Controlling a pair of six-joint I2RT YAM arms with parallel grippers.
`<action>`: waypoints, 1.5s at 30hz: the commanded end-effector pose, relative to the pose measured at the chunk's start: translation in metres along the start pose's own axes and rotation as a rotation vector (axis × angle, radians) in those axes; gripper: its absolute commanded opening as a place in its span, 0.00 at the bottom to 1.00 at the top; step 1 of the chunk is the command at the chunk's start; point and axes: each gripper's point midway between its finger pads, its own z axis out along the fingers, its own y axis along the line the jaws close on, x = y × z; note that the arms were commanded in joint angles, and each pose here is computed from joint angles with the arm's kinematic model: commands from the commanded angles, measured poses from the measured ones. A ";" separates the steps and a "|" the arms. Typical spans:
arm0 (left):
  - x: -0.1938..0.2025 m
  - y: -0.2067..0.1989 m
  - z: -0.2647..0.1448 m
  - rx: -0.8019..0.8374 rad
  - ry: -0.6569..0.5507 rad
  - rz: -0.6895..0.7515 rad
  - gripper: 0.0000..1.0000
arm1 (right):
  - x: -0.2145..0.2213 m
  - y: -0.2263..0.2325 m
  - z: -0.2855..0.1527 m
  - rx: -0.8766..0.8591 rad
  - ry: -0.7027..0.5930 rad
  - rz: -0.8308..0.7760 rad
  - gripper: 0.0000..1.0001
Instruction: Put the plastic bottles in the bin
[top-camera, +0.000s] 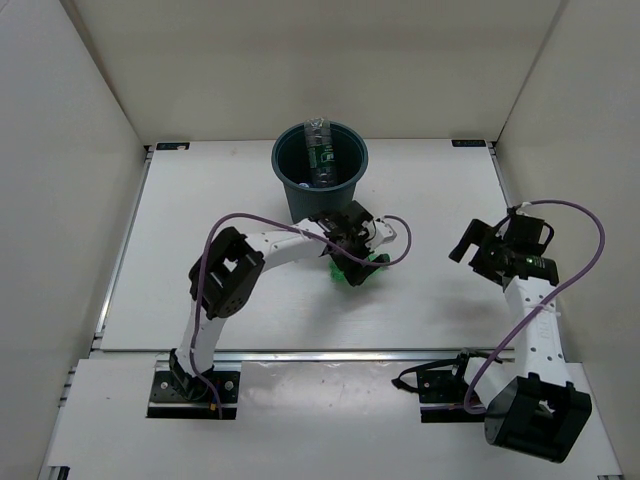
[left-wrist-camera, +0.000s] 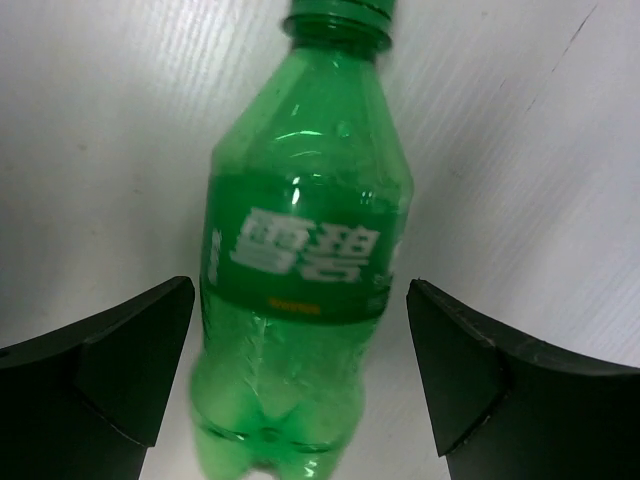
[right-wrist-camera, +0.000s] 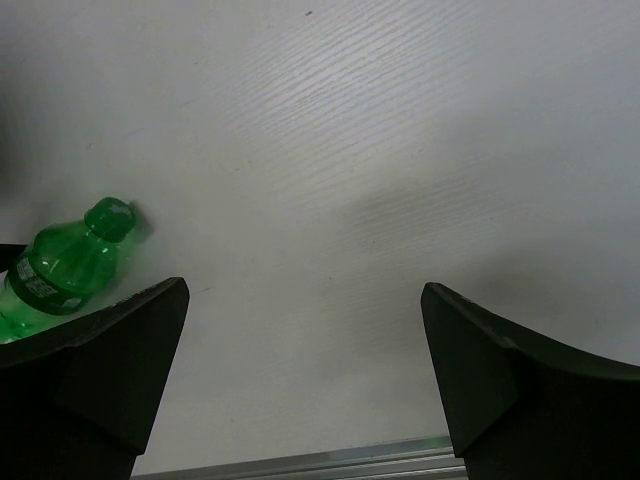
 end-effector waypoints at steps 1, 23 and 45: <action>-0.005 -0.006 -0.004 0.016 -0.021 -0.001 0.98 | -0.008 0.000 -0.007 -0.013 -0.047 -0.016 0.99; -0.190 0.069 -0.299 -0.331 -0.774 -0.415 0.54 | -0.033 -0.001 -0.019 -0.031 -0.185 -0.007 0.99; -0.101 0.217 -0.303 -0.715 -0.733 -0.714 0.99 | -0.054 0.004 -0.028 -0.007 -0.206 -0.030 0.99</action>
